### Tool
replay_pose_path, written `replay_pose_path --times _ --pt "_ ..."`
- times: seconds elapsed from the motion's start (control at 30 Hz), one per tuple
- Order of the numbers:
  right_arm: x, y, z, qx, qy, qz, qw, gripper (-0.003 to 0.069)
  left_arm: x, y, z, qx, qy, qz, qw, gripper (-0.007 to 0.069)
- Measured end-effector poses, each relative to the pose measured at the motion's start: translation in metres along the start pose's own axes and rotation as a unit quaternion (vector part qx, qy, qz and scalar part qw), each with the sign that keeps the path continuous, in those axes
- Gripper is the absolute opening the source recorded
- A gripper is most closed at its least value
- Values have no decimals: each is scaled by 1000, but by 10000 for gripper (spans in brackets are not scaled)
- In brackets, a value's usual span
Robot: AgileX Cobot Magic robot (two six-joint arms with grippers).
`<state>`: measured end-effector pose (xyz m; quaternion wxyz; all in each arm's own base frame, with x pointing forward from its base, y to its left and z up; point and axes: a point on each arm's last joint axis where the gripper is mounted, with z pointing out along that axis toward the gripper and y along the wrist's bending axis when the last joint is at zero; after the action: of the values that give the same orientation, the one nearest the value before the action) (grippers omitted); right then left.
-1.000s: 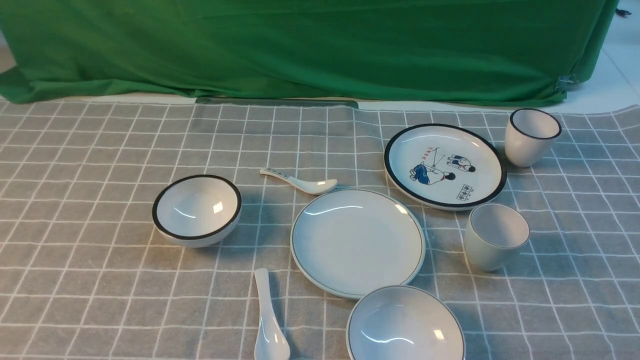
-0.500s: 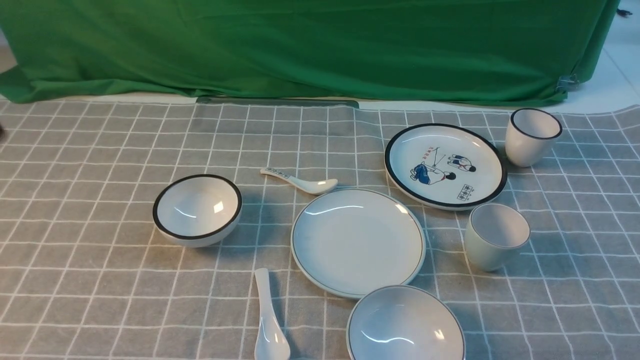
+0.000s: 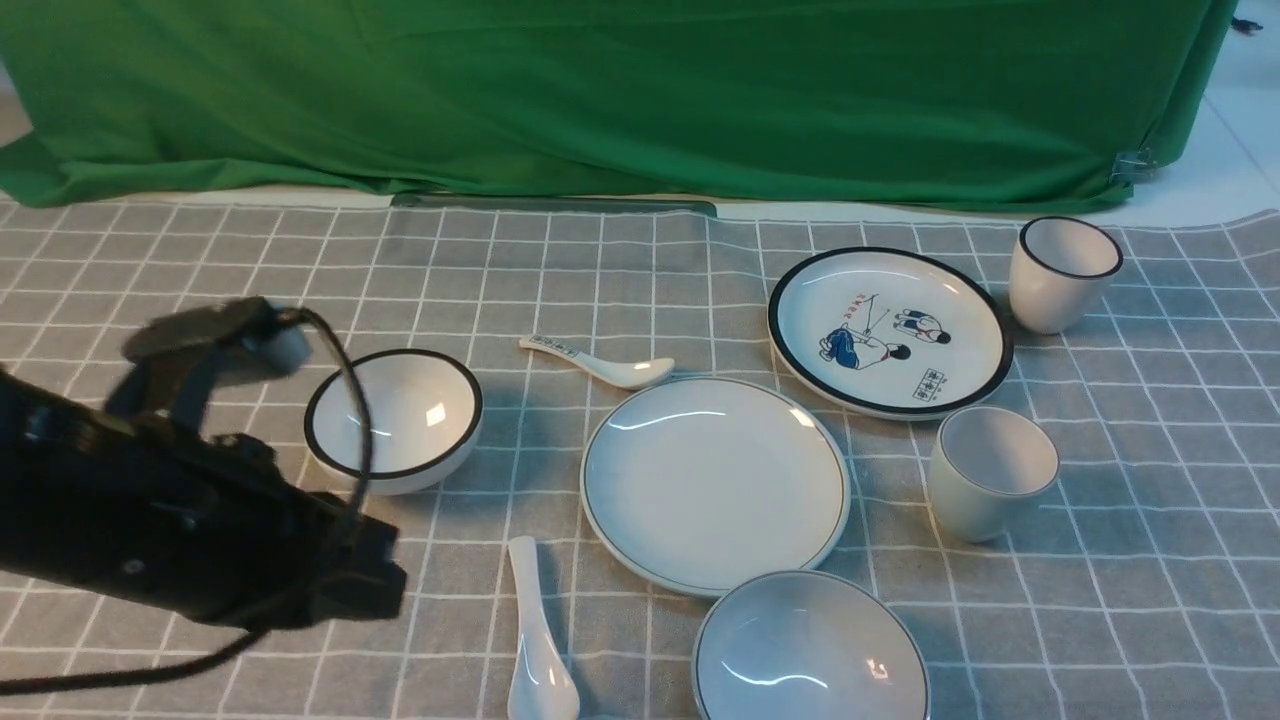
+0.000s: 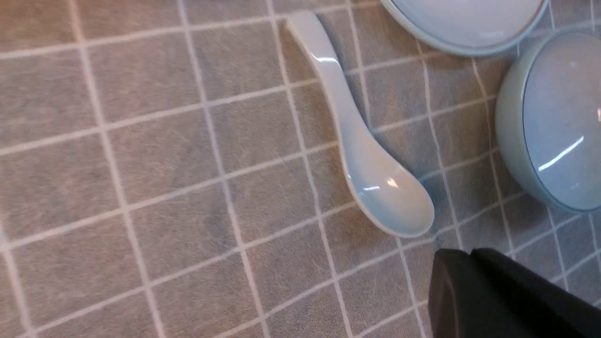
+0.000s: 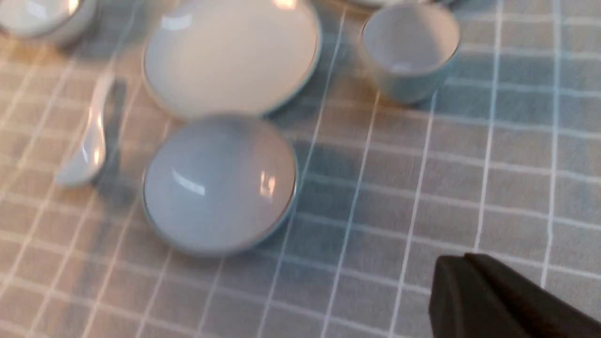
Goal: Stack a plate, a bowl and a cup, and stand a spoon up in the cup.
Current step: Use the right arm to grab a blue rice bowl
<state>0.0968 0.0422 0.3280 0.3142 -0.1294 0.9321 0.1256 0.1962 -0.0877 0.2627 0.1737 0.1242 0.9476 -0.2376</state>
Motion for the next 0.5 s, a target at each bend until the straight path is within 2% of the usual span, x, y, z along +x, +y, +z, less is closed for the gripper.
replay_pose_path --times 0.17,0.23,0.3,0.4,0.5 --pt "-29 19 50 -19 108 -83 991 22 1 -34 23 -26 31 61 997 0" --pt "-32 25 64 -10 125 -96 987 22 0 -40 25 -26 30 71 997 0" --pt "-35 35 93 17 148 -105 983 55 0 -46 26 -25 30 76 996 0" --pt "-36 49 116 21 157 -121 980 171 0 -45 25 -33 32 82 996 0" --pt "-35 63 140 14 157 -122 980 430 1 -41 24 -45 44 83 995 1"
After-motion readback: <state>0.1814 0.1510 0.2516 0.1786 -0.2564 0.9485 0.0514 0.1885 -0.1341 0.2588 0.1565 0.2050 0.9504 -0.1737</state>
